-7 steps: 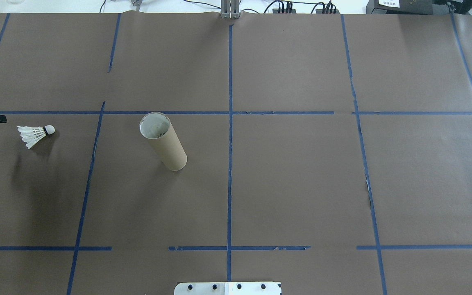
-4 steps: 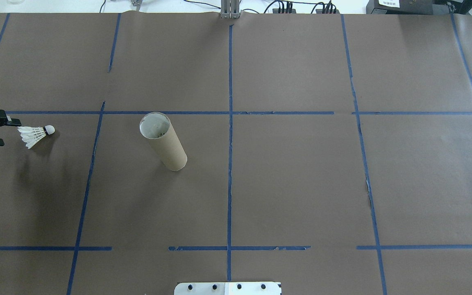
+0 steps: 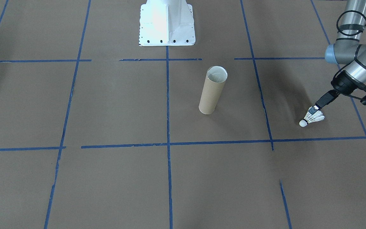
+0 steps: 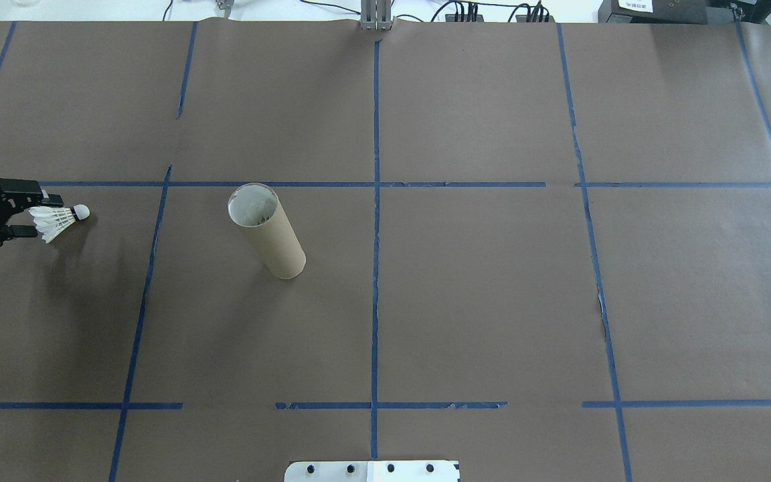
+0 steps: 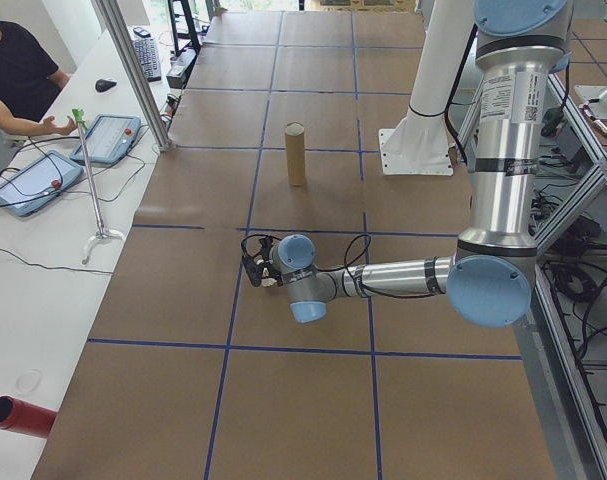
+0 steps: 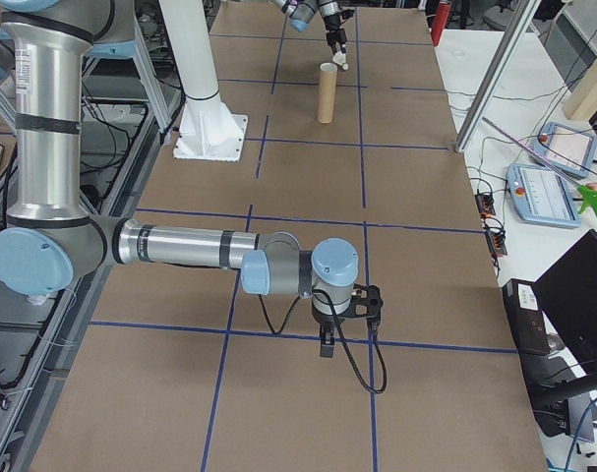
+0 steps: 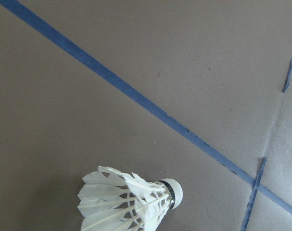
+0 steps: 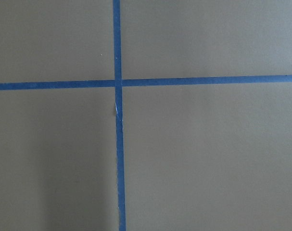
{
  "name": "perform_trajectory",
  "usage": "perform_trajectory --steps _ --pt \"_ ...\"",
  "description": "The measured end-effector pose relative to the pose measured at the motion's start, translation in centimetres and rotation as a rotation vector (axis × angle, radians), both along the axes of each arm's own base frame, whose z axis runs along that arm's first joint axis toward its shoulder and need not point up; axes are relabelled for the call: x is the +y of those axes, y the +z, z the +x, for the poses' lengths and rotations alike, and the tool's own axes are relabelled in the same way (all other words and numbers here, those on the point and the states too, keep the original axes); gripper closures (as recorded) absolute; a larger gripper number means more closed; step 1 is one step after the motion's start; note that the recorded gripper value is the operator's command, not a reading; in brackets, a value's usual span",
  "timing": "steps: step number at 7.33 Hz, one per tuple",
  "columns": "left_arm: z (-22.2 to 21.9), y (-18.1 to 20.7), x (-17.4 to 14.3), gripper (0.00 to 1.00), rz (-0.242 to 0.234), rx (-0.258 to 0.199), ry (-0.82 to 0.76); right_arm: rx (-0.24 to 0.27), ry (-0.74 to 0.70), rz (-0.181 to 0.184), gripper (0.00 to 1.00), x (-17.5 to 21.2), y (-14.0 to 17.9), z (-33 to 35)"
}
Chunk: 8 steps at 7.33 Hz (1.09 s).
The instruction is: Collect badminton balls into bucket
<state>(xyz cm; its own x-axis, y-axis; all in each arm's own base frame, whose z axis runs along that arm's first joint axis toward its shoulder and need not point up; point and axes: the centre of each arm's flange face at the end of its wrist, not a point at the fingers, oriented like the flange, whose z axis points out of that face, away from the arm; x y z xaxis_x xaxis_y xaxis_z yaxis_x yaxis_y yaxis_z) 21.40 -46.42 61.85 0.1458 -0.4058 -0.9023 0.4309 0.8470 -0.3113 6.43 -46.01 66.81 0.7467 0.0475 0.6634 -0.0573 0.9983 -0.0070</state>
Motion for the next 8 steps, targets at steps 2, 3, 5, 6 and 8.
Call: perform_trajectory --steps 2,3,5,6,8 --pt "0.77 0.12 -0.36 0.58 0.002 -0.007 0.003 0.0 0.0 0.0 0.0 0.0 0.0 0.0" --pt "0.94 0.35 -0.52 0.75 0.001 -0.011 0.004 0.0 0.0 0.0 0.0 0.0 0.0 0.0" --pt "1.04 0.69 -0.54 1.0 0.001 -0.017 0.007 0.0 0.0 0.0 0.0 0.0 0.0 0.0" --pt "1.04 0.69 -0.48 1.0 0.007 -0.019 0.011 0.0 0.0 0.0 0.0 0.0 0.0 0.0" --pt "0.9 0.43 -0.03 1.0 0.033 -0.018 0.039 0.0 0.0 0.0 0.0 0.0 0.0 0.0"
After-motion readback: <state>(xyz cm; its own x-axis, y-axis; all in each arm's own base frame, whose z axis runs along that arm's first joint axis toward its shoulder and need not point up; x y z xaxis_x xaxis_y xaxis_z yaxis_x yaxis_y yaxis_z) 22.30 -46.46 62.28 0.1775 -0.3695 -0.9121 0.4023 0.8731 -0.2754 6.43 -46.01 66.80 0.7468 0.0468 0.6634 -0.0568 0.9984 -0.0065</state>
